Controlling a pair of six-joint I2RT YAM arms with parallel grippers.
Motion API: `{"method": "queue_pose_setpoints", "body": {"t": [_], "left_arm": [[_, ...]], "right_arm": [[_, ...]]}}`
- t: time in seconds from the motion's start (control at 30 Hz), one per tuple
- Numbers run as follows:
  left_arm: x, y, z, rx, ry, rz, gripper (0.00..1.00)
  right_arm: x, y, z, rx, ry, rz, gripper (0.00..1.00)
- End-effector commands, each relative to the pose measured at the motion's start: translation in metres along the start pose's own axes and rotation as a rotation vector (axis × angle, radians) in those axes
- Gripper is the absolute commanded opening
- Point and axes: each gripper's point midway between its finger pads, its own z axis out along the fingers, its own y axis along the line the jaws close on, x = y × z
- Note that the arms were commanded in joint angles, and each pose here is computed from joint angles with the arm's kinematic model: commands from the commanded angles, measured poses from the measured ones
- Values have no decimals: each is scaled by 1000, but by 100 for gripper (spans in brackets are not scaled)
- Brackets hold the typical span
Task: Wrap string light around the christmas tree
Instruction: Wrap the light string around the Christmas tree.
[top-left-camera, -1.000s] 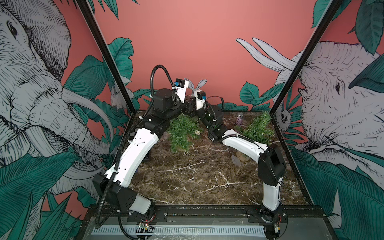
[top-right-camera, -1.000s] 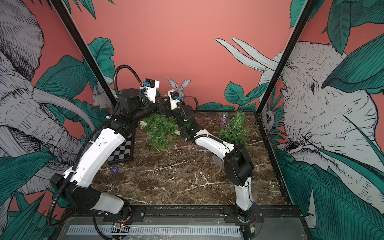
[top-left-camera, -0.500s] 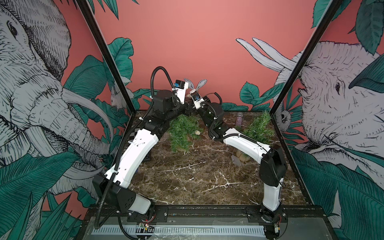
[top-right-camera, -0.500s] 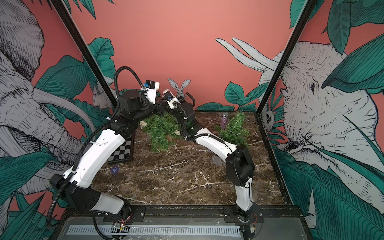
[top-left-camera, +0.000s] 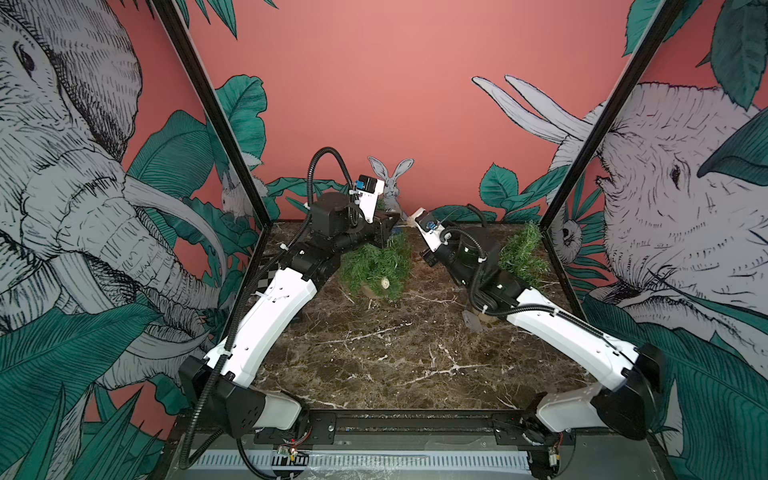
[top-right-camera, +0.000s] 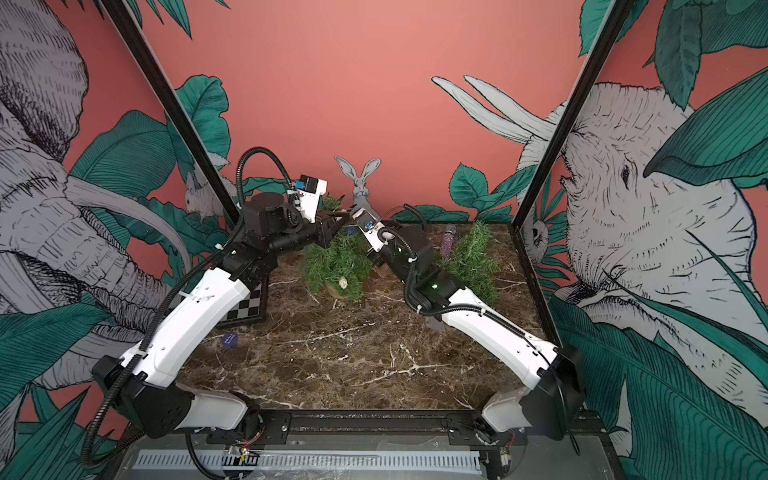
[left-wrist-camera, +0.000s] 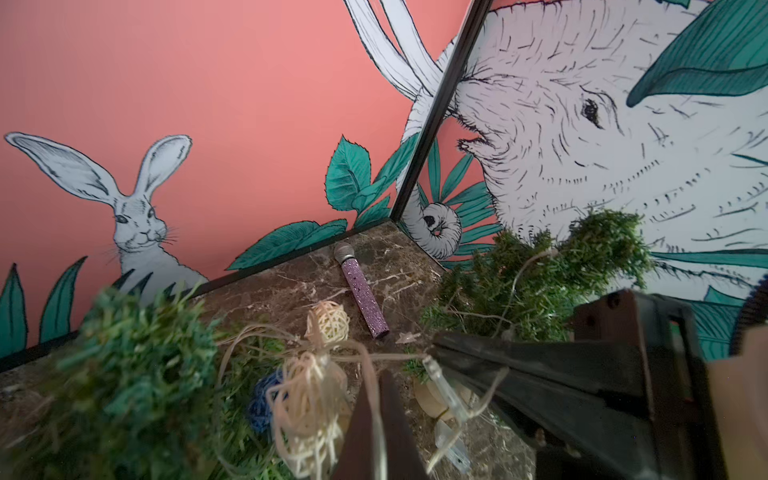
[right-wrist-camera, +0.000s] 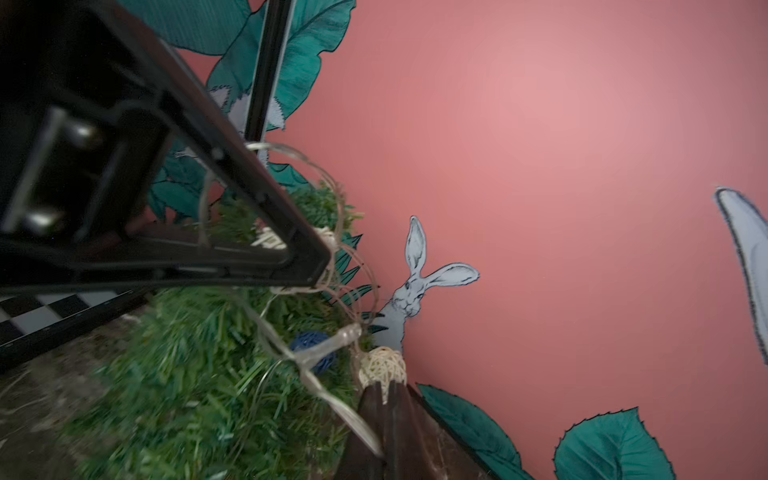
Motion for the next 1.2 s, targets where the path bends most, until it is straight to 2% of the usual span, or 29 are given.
{"method": "queue_pose_setpoints", "body": {"t": [0.0, 0.2, 0.4, 0.5, 0.7, 0.77, 0.93, 1.03, 1.17], "left_arm": [[11, 18, -15, -84, 26, -31, 0], [28, 25, -10, -97, 64, -40, 0], [37, 30, -4, -105, 87, -49, 0], [40, 31, -6, -115, 90, -50, 0], [40, 34, -8, -135, 88, -47, 0], [39, 36, -7, -144, 84, -51, 0], [39, 37, -7, -151, 81, -56, 0], [40, 38, -7, -153, 85, -51, 0], [35, 35, -10, -148, 74, -44, 0]], "right_arm": [[20, 15, -26, -73, 114, 119, 0], [33, 53, -44, -202, 165, 227, 0], [33, 55, -38, -192, 150, 265, 0], [35, 46, -41, -152, 177, 224, 0], [40, 8, -54, -5, 287, 18, 0], [30, -10, -58, 53, 306, -27, 0], [20, -33, -72, 135, 340, -68, 0], [12, -21, -78, 50, 307, 12, 0], [13, 25, -76, -170, 267, 189, 0]]}}
